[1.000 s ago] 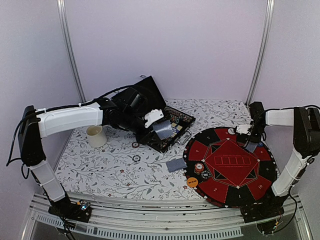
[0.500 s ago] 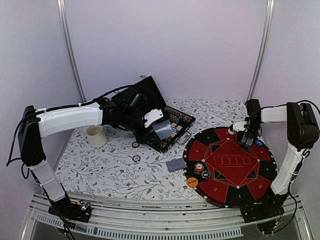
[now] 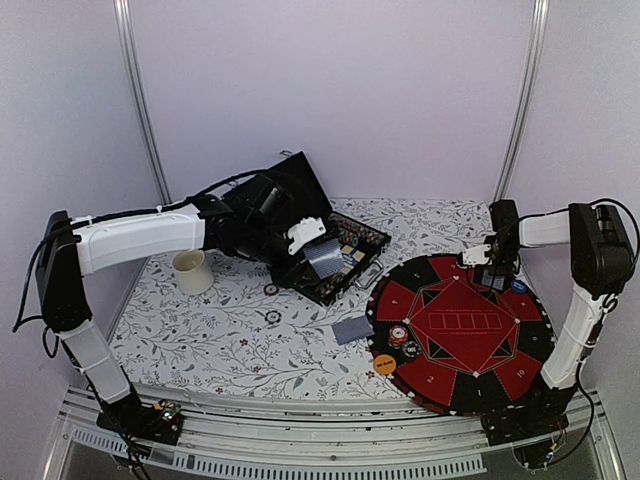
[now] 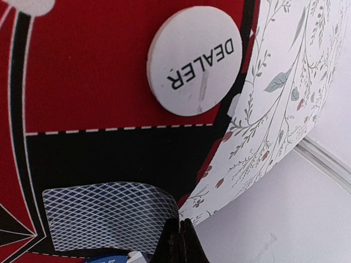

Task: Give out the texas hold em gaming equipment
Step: Distribute the poker card in the small blind area.

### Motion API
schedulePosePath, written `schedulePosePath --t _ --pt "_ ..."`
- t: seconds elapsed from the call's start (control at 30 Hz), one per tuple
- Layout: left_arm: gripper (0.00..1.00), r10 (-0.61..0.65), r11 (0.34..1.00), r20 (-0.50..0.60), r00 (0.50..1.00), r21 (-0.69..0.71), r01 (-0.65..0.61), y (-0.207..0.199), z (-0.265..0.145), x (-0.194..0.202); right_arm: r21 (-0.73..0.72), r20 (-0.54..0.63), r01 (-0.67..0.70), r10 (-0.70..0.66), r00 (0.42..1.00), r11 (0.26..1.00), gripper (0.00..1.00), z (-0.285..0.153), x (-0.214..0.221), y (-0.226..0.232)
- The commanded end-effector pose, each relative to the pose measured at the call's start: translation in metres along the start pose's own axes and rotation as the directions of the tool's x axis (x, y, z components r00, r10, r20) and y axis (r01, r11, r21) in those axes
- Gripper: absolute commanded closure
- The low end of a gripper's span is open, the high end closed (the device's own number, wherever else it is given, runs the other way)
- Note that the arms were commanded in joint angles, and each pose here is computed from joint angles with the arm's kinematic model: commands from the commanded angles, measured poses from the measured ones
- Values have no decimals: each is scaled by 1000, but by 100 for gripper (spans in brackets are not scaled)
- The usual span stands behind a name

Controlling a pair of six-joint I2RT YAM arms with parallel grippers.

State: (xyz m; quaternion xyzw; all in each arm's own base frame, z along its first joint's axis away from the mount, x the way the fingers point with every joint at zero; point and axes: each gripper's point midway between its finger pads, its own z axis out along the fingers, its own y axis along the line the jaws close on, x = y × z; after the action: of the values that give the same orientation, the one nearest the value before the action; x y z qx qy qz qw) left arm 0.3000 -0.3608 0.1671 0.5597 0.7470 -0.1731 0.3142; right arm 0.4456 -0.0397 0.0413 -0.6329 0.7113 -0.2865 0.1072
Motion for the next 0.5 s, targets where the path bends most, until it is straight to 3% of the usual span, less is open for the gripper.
schedulePosePath --t 0.0,0.33,0.47 --pt "49 5 1000 31 1000 -20 -4 7 -9 -6 27 22 28 -28 999 999 98 9 -8 -6" --pt "49 5 1000 27 1000 -25 -4 8 -9 -4 11 27 55 -55 998 998 98 18 -12 -2" --pt "49 6 1000 27 1000 -25 -5 8 -9 -4 42 -13 53 -52 999 998 90 19 -6 -6"
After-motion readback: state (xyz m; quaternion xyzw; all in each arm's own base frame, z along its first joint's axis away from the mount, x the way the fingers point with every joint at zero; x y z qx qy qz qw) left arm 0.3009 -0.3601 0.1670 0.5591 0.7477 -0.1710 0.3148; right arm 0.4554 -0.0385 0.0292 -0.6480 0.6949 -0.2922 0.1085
